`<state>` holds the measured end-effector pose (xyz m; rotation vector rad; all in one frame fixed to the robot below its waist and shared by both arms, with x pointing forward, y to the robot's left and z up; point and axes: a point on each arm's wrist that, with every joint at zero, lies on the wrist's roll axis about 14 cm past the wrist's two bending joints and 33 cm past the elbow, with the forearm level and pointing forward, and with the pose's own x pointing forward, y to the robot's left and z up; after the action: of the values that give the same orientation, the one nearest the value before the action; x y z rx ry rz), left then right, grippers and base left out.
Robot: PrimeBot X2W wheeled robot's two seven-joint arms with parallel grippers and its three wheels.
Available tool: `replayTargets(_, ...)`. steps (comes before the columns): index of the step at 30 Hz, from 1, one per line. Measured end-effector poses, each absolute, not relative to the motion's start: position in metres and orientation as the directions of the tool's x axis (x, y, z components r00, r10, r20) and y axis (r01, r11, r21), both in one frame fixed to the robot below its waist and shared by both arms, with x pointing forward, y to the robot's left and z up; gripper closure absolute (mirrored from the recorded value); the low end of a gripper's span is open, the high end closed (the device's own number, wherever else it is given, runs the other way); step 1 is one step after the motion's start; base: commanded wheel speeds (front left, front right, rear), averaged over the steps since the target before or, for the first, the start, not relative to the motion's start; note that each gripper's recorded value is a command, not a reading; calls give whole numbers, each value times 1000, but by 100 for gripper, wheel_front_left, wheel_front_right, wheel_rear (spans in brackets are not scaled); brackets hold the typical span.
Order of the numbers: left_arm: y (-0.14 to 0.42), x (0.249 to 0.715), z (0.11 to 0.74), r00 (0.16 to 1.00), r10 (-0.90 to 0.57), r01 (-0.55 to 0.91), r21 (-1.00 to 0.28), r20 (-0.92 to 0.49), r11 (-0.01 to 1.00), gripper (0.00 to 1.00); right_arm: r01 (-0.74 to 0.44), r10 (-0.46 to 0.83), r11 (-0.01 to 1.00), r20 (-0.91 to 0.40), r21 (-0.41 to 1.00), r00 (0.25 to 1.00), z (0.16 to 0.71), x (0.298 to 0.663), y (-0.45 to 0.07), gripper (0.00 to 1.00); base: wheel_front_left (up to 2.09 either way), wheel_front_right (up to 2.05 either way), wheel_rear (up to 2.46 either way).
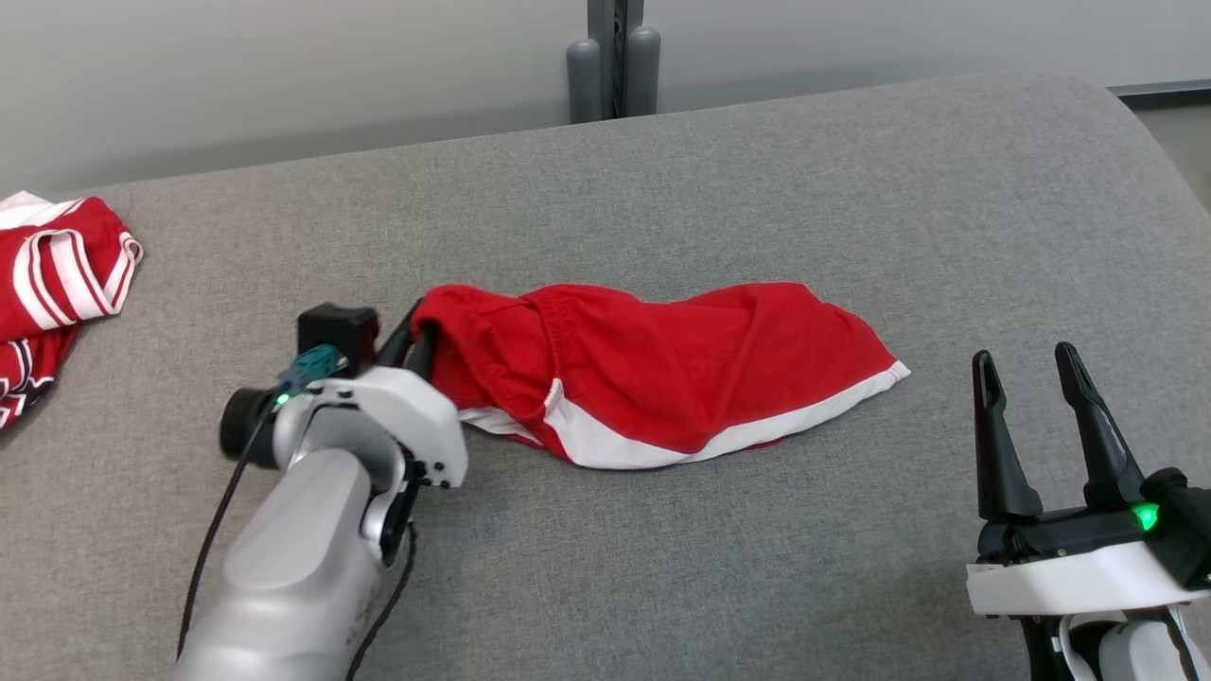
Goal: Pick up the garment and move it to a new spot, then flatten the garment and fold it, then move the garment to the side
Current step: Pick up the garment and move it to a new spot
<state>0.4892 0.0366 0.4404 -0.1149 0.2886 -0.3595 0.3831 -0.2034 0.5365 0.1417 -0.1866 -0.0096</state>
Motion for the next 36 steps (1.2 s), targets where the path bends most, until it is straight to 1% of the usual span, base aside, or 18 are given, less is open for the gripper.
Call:
replayTargets(3, 55, 486, 426, 904, -312, 274, -162, -293, 948, 100, -5, -21, 991, 185, 134, 982, 537, 384, -203, 0, 0, 0, 0)
replayTargets(4, 59, 484, 423, 905, -301, 262, -162, -302, 951, 90, -7, -17, 991, 187, 130, 982, 537, 384, -202, 0, 0, 0, 0)
replayTargets(5, 62, 483, 420, 905, -292, 252, -165, -309, 954, 65, -11, -13, 992, 188, 128, 982, 538, 385, -201, 0, 0, 0, 0)
replayTargets(6, 66, 481, 418, 905, -287, 246, -165, -313, 955, 51, -15, -10, 992, 190, 128, 982, 538, 385, -200, 0, 0, 0, 0)
replayTargets(7, 68, 479, 417, 906, -284, 242, -165, -315, 956, 12, -19, -6, 992, 192, 127, 981, 539, 386, -199, 0, 0, 0, 0)
replayTargets(8, 71, 478, 416, 906, -280, 238, -165, -317, 957, 0, -23, -1, 992, 194, 125, 981, 540, 386, -197, 0, 0, 0, 0)
replayTargets(17, 90, 459, 409, 912, -241, 181, -203, -330, 962, 0, -51, 26, 992, 210, 117, 977, 545, 388, -188, 0, 0, 0, 0)
replayTargets(19, 98, 461, 426, 939, -214, 151, -237, -268, 960, 0, -58, 33, 992, 211, 116, 977, 545, 388, -186, 0, 0, 0, 0)
replayTargets(22, 104, 453, 433, 953, -198, 138, -256, -227, 957, 0, -64, 39, 992, 212, 111, 976, 546, 389, -184, 0, 0, 0, 0)
replayTargets(28, 116, 436, 456, 980, -158, 122, -256, -124, 959, 0, -78, 56, 993, 227, 88, 972, 552, 388, -179, 0, 0, 0, 0)
replayTargets(36, 130, 404, 470, 992, -118, 102, -239, -54, 966, 0, -76, 56, 994, 241, 74, 969, 557, 379, -180, 0, 0, 0, 0)
